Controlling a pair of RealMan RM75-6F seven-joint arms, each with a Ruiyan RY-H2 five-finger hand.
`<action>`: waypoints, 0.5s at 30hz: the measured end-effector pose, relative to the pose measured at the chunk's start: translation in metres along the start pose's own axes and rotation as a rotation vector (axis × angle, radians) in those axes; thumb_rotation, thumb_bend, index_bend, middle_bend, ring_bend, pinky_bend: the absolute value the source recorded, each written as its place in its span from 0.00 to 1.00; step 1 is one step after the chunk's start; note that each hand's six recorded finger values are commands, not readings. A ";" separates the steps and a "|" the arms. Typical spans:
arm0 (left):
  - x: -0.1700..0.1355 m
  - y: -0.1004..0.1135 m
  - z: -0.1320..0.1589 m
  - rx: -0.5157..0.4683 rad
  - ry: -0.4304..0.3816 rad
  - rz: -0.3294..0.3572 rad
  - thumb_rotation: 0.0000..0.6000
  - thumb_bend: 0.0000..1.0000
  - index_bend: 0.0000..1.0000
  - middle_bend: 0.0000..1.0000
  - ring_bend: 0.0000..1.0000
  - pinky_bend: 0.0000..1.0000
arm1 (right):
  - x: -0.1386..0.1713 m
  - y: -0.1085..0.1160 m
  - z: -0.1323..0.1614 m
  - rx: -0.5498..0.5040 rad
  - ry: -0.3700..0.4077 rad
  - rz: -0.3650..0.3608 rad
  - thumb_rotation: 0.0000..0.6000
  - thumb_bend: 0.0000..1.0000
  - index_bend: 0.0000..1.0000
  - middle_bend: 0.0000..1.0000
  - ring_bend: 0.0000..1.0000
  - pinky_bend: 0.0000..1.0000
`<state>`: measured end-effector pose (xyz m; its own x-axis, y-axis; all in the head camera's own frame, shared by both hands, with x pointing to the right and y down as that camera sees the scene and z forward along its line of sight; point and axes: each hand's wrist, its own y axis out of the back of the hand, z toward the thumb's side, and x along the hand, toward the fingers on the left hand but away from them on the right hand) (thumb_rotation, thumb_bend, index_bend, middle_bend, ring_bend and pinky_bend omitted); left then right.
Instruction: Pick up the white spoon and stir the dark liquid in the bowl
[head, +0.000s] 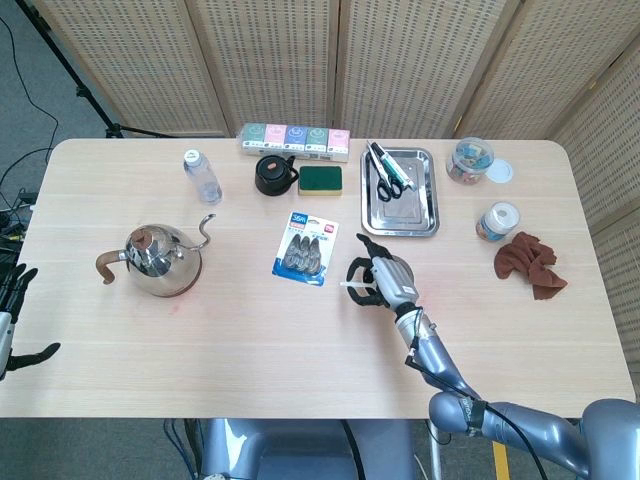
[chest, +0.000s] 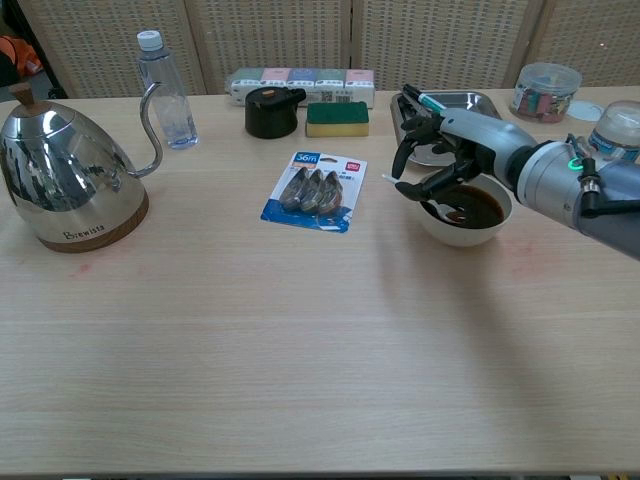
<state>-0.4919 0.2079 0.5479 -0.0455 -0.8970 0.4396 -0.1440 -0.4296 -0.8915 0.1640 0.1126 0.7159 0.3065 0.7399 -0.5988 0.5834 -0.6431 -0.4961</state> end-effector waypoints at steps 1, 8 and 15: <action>0.000 0.000 0.000 0.000 0.000 0.002 1.00 0.00 0.00 0.00 0.00 0.00 | -0.002 0.000 -0.001 -0.001 -0.004 -0.002 1.00 0.45 0.53 0.00 0.00 0.02; 0.000 0.001 -0.004 -0.001 0.012 0.003 1.00 0.00 0.00 0.00 0.00 0.00 | -0.011 0.014 -0.012 -0.060 -0.035 -0.053 1.00 0.46 0.53 0.00 0.00 0.02; -0.003 0.001 -0.001 -0.001 0.001 0.004 1.00 0.00 0.00 0.00 0.00 0.00 | 0.001 0.028 -0.023 -0.067 -0.048 -0.073 1.00 0.47 0.53 0.00 0.00 0.02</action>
<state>-0.4932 0.2101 0.5465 -0.0471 -0.8988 0.4359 -0.1444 -0.4256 -0.8933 0.1980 0.0999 0.7160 0.2260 0.7729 -0.5929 0.6520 -0.5722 -0.4975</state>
